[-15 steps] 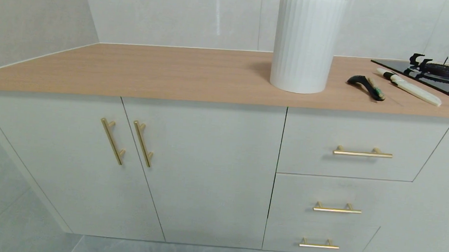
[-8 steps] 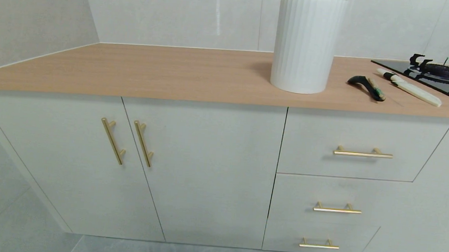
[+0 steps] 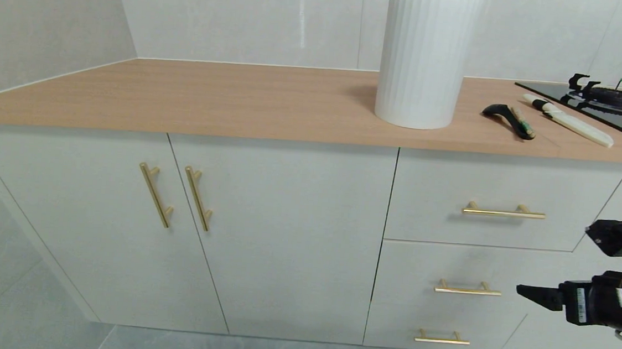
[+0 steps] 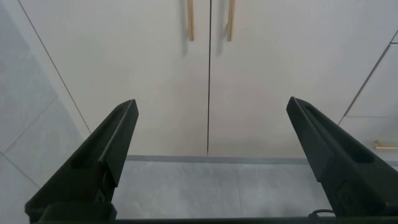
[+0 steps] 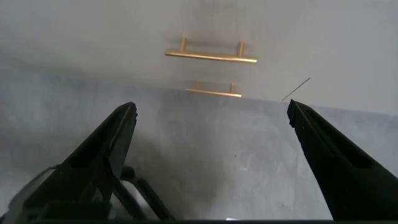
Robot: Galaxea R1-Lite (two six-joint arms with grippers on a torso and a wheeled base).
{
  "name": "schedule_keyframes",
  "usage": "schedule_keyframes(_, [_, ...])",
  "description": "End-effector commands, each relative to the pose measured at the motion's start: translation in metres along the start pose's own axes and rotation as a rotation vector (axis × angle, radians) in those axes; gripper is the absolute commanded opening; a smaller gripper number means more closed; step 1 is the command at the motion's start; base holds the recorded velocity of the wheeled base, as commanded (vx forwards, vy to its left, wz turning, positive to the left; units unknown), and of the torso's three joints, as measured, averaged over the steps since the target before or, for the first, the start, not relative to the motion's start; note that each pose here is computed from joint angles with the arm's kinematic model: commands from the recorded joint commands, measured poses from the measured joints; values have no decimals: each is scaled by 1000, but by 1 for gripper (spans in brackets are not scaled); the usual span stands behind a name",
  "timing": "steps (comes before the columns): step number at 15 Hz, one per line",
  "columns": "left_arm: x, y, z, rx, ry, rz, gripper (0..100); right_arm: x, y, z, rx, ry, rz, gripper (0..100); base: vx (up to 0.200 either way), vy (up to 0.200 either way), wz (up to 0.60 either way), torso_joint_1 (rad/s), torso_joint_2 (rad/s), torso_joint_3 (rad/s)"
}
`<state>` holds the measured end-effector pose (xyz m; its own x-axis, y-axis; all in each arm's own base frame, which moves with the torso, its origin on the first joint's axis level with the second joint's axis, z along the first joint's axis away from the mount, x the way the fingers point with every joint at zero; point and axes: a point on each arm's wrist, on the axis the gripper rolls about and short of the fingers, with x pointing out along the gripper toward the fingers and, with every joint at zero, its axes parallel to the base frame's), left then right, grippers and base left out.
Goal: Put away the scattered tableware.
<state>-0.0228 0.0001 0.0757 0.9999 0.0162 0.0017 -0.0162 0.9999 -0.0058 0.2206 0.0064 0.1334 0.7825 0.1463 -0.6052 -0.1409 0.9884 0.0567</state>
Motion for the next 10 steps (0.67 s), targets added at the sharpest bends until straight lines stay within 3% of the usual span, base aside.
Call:
schedule_keyframes(1, [0, 0, 0, 0, 0, 1, 100, 59, -3, -21, 5, 172, 16, 100, 0, 0, 0, 0, 0, 0])
schedule_keyframes(10, [0, 0, 0, 0, 0, 1, 100, 132, -17, -45, 3, 132, -74, 100, 0, 0, 0, 0, 0, 0])
